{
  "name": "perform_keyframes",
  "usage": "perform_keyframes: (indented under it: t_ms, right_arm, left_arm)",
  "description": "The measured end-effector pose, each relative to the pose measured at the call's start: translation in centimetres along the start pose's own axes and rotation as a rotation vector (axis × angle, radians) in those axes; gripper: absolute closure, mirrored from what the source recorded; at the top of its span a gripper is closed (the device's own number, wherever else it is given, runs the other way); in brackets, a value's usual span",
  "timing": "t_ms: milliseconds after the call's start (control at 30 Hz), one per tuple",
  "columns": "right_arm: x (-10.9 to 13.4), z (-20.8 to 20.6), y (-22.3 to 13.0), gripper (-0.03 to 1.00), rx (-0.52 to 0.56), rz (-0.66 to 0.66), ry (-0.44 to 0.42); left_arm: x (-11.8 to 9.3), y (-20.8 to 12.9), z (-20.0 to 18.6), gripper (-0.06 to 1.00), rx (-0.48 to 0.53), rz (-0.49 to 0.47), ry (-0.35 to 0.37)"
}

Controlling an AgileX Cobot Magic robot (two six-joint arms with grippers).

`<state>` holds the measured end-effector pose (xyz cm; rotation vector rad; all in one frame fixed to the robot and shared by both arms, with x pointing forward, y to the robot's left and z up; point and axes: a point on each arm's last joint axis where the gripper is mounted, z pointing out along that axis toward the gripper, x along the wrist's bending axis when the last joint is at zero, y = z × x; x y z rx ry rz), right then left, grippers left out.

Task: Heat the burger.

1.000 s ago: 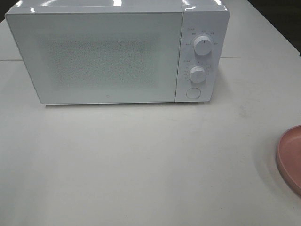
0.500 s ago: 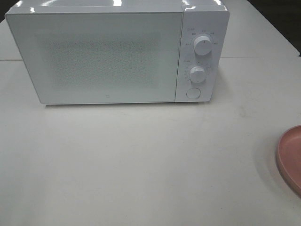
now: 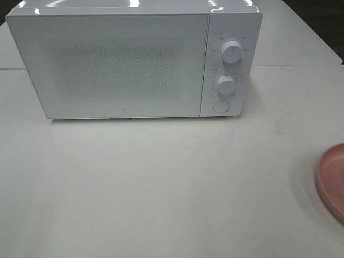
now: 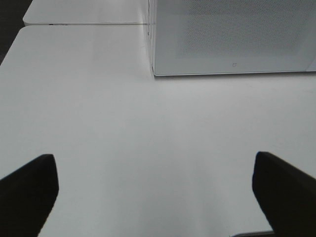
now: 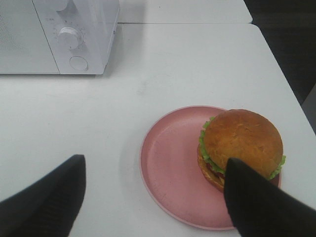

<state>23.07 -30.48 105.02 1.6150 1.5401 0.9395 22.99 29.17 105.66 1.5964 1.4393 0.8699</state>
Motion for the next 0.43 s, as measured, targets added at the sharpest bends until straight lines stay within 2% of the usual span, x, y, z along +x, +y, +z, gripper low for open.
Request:
perform_keyframes:
  t_ms: [433]
  right_arm:
    - [0.0,0.0,0.0,0.22,0.0,0.0,0.0]
  left_arm:
    - [0.0,0.0,0.0,-0.05,0.0,0.0,0.0]
